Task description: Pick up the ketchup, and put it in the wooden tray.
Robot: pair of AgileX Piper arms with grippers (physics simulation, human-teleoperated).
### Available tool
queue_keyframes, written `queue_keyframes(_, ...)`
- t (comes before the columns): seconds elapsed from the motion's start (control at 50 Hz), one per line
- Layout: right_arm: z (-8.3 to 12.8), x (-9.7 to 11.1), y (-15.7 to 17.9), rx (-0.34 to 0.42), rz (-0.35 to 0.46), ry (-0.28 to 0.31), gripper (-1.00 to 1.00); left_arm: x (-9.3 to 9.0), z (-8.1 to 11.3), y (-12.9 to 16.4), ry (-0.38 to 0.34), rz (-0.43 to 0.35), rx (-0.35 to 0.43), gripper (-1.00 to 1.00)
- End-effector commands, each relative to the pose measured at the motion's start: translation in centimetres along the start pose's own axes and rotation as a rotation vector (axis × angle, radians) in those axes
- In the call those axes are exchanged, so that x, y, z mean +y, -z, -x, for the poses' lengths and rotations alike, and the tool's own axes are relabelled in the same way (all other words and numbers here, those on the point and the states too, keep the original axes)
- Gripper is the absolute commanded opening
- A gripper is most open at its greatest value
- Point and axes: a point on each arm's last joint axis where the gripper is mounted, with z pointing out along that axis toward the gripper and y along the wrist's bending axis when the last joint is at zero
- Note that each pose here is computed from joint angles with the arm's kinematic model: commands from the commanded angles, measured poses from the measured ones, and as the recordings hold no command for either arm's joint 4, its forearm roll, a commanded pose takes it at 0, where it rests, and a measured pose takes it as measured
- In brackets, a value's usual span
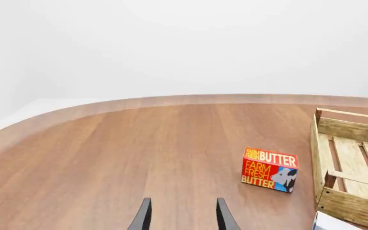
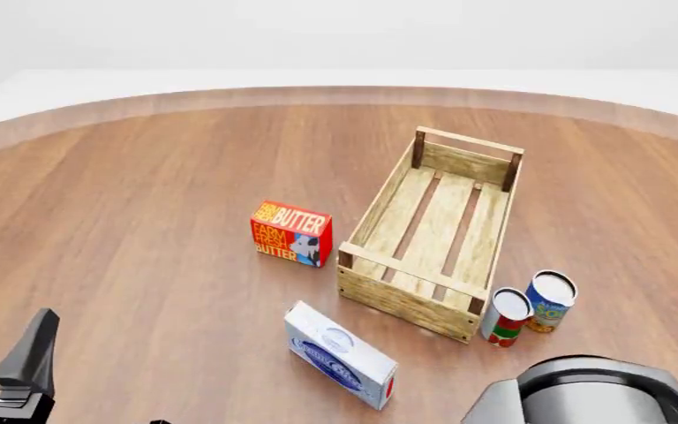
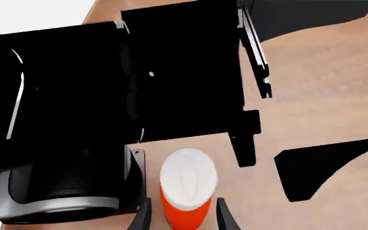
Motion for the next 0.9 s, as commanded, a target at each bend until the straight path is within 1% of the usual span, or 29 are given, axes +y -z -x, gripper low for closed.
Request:
queue_keyframes(0.02,-0.6,0.3,-1.0,0.016,0.006,-0.001,1.0,0.0,0.0,0.0,0.0,0.0,0.0,1.0)
queue_keyframes(0.22,-0.8,0.5,-1.6,0.022,0.01,0.008,1.0,0.0,0.0,0.0,0.0,0.0,0.0,1.0)
queue_keyframes(0.5,-0.7,-0.3,-1.4,0.004,-0.007,0.003,1.0,0.0,0.0,0.0,0.0,0.0,0.0,1.0)
queue_keyframes(0.52,-0.6,-0.6,-1.3,0.001,-0.012,0.003,-1.0,0.0,0.0,0.0,0.0,0.0,0.0,1.0)
queue_keyframes(0.66,-0.4,-1.1,-0.6,-0.013,-0.022,0.005,-1.0,0.0,0.0,0.0,0.0,0.0,0.0,1.0)
queue_keyframes(0.8,0.1,-1.8,1.0,-0.037,-0.037,-0.005,-1.0,0.0,0.0,0.0,0.0,0.0,0.0,1.0)
queue_keyframes(0.9,0.7,-1.9,2.5,-0.043,-0.038,-0.021,-1.0,0.0,0.0,0.0,0.0,0.0,0.0,1.0)
